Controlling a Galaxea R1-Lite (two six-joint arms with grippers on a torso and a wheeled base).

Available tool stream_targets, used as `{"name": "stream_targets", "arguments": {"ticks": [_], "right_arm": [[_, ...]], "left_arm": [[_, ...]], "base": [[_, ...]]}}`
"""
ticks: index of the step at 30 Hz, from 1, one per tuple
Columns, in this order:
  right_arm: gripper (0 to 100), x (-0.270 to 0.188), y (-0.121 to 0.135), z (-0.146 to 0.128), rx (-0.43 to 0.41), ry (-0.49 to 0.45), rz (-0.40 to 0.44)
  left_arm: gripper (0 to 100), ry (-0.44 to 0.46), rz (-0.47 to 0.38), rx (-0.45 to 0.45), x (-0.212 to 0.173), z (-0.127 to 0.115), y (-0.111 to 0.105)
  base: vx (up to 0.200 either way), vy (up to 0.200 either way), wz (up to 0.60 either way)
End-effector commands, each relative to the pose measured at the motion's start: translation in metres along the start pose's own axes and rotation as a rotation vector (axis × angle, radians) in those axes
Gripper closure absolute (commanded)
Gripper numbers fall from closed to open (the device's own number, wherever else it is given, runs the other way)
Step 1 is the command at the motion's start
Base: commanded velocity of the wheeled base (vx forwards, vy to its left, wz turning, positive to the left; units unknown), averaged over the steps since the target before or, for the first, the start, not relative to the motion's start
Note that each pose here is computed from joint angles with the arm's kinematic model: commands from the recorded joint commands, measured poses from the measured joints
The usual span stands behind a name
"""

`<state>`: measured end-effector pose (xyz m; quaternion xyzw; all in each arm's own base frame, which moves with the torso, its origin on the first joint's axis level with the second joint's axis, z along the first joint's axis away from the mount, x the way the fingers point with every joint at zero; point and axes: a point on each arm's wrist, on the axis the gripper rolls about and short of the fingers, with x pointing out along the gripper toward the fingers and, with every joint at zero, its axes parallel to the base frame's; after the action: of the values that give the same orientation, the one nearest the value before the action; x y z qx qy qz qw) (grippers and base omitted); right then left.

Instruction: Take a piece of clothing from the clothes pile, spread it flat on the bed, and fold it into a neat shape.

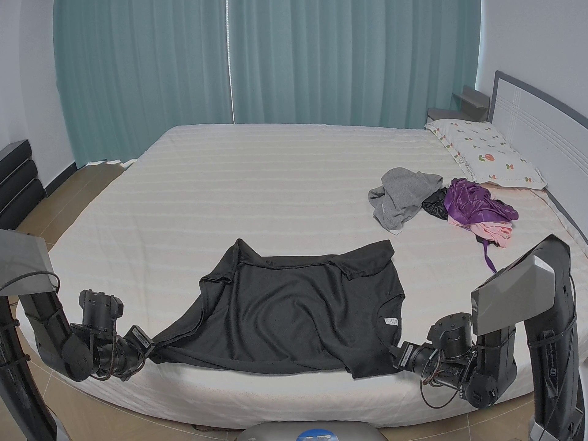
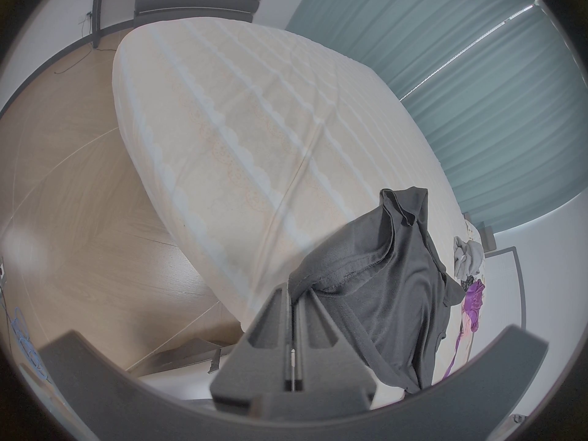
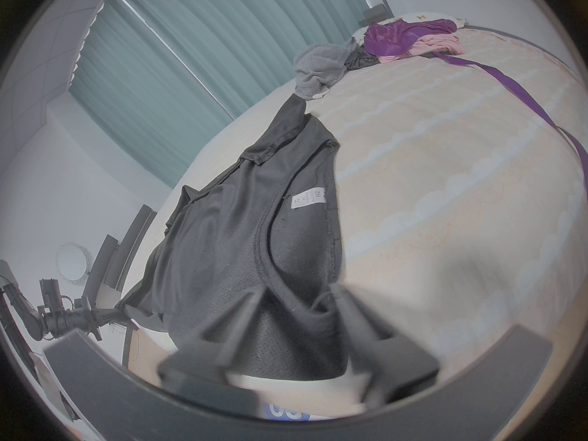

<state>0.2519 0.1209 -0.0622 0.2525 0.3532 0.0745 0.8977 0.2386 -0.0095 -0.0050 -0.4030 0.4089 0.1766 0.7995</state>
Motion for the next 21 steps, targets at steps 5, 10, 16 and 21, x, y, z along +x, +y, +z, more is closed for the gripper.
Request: {"name": "stream_targets", "arguments": {"ticks": [5,10,16,21], "right_arm": [[100,0.003,0.004,0.034,0.040,-0.121,0.050],[100,0.033,0.012,0.071,0.063,-0.222,0.078],[100,0.064,0.023,0.094,0.077,-0.219,0.047],[100,0.085,0.029,0.109,0.078,-0.207,0.026]], "left_arm": [[100,0.001,-0.013,-0.008,0.003,0.002,-0.003],[100,-0.013,-0.013,-0.036,0.011,0.005,-0.007],[100,-0.029,-0.037,-0.064,0.015,0.010,-0.015],[100,-0.031,-0.037,-0.061,0.019,0.010,-0.016]], "base": [[0.000,0.000,0.00],[0.000,0.000,0.00],[0.000,0.000,0.00],[0.000,0.000,0.00]]}}
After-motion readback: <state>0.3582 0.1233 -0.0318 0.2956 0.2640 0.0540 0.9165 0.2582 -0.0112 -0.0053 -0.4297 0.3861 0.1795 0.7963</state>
